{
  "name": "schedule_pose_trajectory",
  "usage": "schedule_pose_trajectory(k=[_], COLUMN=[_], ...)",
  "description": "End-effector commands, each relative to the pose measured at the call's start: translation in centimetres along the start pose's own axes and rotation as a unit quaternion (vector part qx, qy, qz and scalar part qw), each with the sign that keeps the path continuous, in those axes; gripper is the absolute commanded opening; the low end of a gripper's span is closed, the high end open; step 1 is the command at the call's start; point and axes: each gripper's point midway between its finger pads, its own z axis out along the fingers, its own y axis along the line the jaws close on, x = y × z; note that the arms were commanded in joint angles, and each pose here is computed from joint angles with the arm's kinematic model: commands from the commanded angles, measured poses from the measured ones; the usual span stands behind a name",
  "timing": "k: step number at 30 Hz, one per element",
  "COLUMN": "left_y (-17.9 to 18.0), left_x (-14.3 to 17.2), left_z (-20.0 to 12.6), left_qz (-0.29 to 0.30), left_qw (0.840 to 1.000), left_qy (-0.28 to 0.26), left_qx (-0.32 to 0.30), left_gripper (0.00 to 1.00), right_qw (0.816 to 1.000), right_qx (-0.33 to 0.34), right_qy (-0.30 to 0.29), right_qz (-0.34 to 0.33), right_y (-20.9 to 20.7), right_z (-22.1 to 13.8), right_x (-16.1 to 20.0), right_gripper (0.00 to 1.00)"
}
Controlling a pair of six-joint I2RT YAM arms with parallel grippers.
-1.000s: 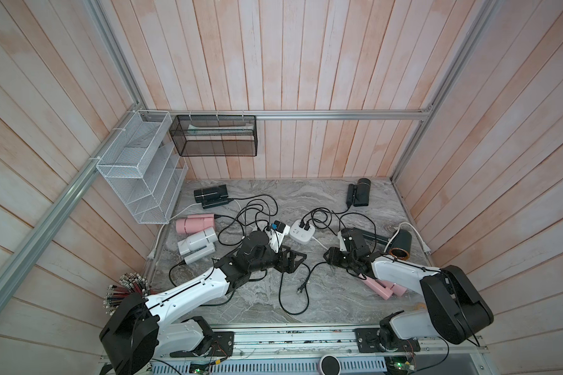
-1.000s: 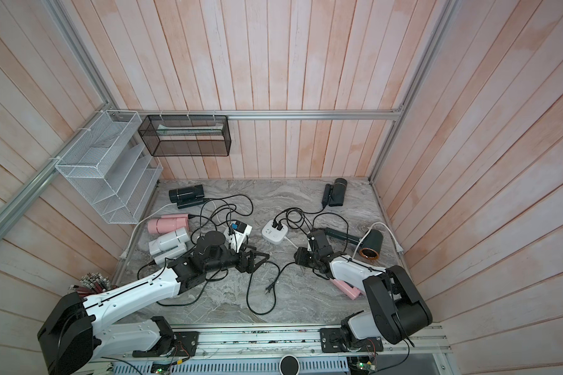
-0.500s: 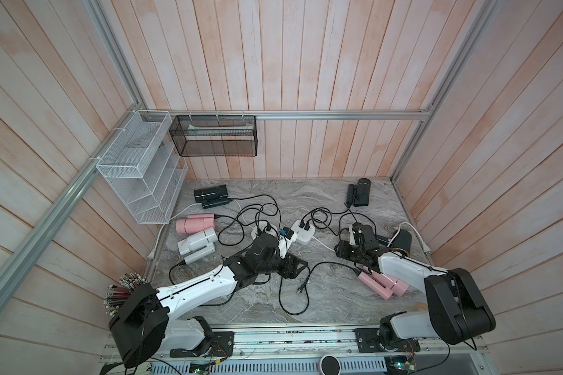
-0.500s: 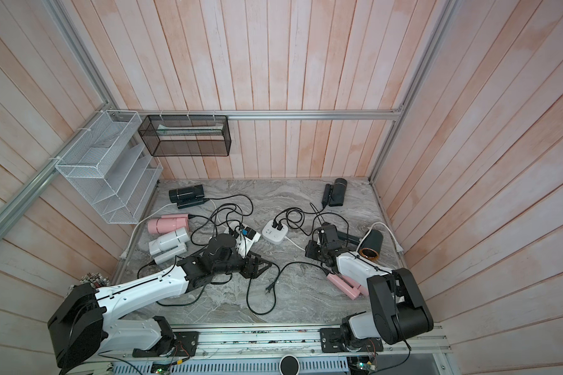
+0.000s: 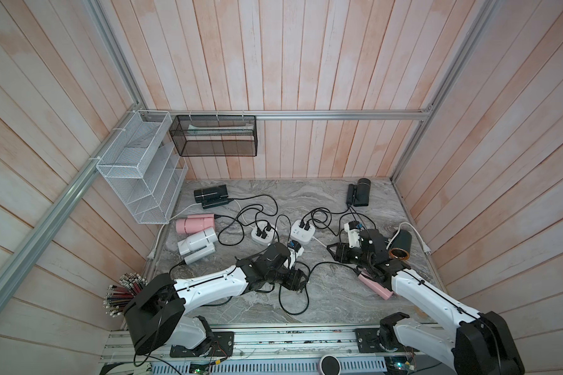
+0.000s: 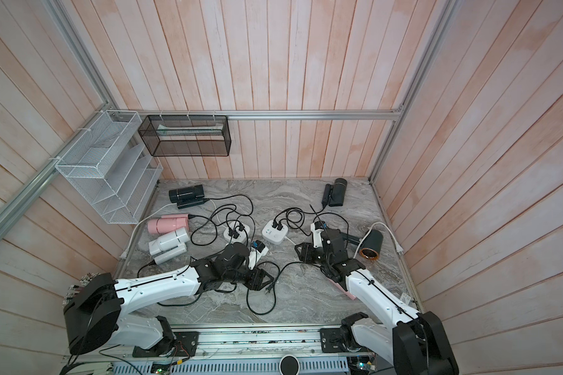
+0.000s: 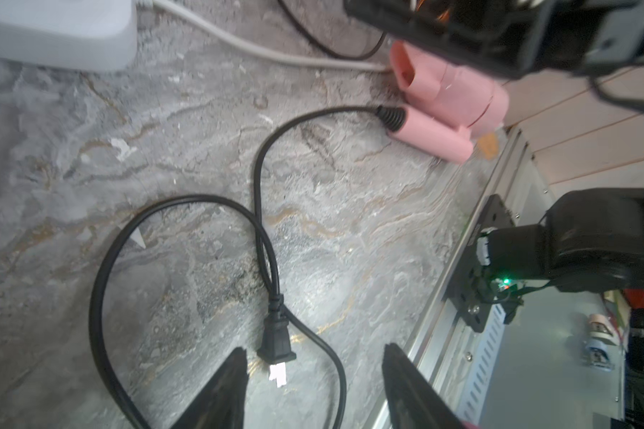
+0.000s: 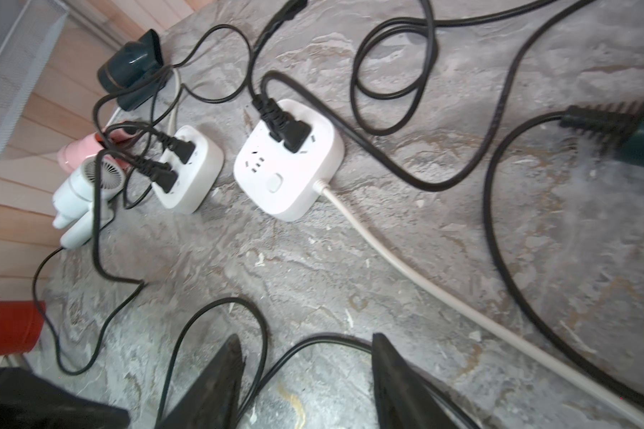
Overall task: Charge the blow dryers
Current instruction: Pick up the plug from the center of the board.
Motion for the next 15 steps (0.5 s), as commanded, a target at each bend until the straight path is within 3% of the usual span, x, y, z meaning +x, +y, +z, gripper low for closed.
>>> schedule_pose_trajectory(k=[1, 8, 15], left_y=[0.8, 0.1, 1.4], left_x=[0.2, 2.5, 2.1], left_z=[0.6, 2.8, 4.0], left_qz=[-0.024, -0.015, -0.008], left_qw=[0.999, 0.996, 0.992], left_qy=[0.019, 0.072, 0.086], left_qx=[-0.03, -0.05, -0.09], left_gripper=[0.58, 0.52, 0.45], right_qw=[0.999, 0.998, 0.999], right_qx=[-0.022, -0.024, -0.005], right_qy=[0.025, 0.051, 0.046], right_qz=[-0.015, -0.027, -0.02], right_y=[0.8, 1.5, 0.9], right_z=[-0.4, -0.3, -0.4], right_x=[1.5, 4.1, 4.5], right_gripper=[0.56, 0.55, 0.55])
